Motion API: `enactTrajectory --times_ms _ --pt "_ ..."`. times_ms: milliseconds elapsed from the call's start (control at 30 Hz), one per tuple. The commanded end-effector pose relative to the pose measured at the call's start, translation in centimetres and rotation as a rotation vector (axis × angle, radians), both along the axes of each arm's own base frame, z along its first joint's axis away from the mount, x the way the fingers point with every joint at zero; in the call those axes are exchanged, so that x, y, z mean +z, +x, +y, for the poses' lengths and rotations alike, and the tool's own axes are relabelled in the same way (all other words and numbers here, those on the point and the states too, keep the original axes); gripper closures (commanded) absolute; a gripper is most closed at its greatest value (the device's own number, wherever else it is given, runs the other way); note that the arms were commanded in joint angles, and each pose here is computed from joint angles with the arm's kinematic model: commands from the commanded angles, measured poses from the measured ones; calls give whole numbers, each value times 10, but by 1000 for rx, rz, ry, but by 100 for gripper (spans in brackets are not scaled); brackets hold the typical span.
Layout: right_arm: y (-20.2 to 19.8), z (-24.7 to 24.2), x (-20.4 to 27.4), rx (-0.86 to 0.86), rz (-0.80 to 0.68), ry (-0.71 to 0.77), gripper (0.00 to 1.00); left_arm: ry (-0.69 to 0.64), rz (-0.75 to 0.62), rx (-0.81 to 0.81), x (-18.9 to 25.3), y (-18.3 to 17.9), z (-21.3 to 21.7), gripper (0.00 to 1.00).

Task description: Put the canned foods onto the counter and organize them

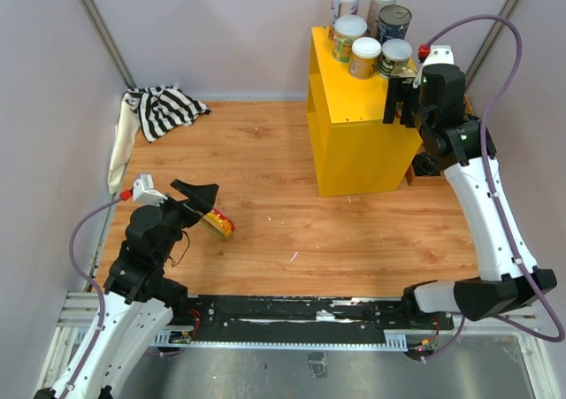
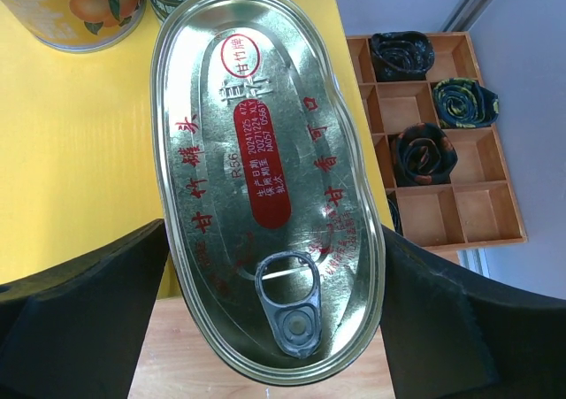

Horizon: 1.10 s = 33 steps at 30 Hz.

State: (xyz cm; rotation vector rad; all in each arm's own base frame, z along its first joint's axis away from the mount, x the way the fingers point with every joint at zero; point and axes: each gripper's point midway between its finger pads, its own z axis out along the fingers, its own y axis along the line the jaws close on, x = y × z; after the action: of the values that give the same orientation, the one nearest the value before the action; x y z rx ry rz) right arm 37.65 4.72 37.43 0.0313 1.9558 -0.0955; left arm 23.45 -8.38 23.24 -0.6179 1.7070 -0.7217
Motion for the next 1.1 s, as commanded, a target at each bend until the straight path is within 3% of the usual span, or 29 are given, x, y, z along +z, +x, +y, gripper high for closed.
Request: enactTrajectory --times_ms 0,333,600,867,1067 --pt "-6 -6 17 -11 -42 17 10 -5 -13 20 4 -2 5 2" --pt "-30 -5 74 6 -193 39 10 9 -8 44 9 -3 10 2" --pt "-50 34 111 95 -281 -73 12 -19 24 81 0 -7 16 2" --pt "-75 148 108 396 -309 -162 14 -60 84 156 -17 -13 27 2" --pt "-106 239 49 658 -208 -149 16 -114 105 200 -25 -15 32 2"
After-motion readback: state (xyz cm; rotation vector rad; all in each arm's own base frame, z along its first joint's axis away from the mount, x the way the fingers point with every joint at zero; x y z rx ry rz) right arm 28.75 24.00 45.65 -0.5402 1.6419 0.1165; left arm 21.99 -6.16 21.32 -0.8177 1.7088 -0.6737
